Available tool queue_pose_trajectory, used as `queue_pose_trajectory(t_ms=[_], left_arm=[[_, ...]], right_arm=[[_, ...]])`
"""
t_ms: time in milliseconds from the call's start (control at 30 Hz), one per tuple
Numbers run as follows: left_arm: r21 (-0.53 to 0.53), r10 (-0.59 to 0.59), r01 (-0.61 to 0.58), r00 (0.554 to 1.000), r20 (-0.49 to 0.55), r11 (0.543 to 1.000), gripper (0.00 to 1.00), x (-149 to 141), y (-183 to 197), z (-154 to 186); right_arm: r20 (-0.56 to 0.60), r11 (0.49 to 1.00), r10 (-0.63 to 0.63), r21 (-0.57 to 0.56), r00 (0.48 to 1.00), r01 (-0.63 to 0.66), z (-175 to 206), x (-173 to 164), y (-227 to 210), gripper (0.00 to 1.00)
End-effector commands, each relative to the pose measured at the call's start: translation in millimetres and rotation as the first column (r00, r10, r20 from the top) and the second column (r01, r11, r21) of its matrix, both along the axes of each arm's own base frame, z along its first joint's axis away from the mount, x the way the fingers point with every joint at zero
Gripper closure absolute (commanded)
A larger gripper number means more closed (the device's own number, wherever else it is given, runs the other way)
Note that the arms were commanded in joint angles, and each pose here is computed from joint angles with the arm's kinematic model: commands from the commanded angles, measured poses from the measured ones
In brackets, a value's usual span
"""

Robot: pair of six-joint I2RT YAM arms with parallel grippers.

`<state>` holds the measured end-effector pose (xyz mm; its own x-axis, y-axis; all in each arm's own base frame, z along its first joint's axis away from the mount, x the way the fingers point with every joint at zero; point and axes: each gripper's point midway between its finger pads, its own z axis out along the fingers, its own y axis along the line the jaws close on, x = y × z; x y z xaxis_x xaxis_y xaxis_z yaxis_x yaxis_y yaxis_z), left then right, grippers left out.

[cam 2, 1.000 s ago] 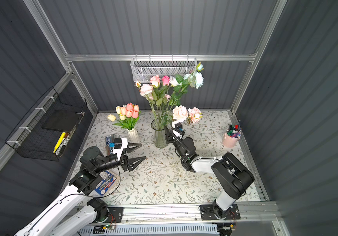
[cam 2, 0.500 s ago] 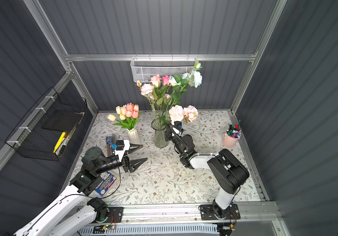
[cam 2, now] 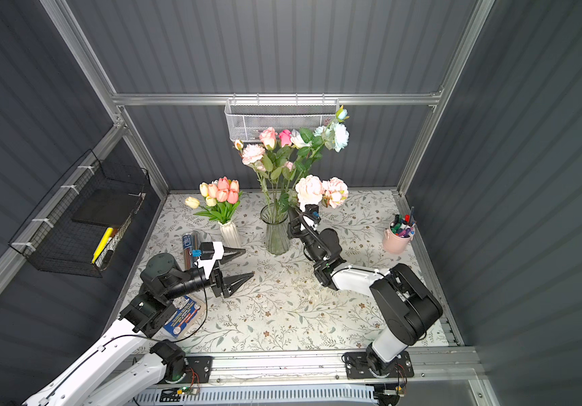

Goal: Pick out pink flowers from the vase
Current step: Pick up the flower from the vase.

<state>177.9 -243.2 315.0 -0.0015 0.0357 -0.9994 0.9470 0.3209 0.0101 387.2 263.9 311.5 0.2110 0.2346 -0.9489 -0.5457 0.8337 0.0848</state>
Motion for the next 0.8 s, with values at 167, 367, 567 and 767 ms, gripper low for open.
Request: queue_pose_trajectory(t_ms=[167,367,567,767], left_arm=[[0.012,0.011,-0.012,1.000,0.022,1.000,0.20,-1,2,0],[0.016,0.015,-0.015,1.000,0.020,1.000,0.19,-1,3,-1],[0.014,0.015,-0.016,0.999,0.033,1.000,0.19,-2,4,1],[0.019,0.031,-0.031,0.999,0.027,0.999,0.18,0,5,-1]], right_arm=[[0.038,0.991,0.081,-0.106,0.996,-0.076,23,-10,9,0.98],[-0.009,0.977,0.090,-0.193,0.996,-0.090,34,-17,6,0.97],[-0.065,0.966,0.161,-0.194,0.985,-0.171,46,-19,-1,0.96],[-0.043,0.934,0.257,-0.244,0.965,-0.260,69,-27,-3,1.00]])
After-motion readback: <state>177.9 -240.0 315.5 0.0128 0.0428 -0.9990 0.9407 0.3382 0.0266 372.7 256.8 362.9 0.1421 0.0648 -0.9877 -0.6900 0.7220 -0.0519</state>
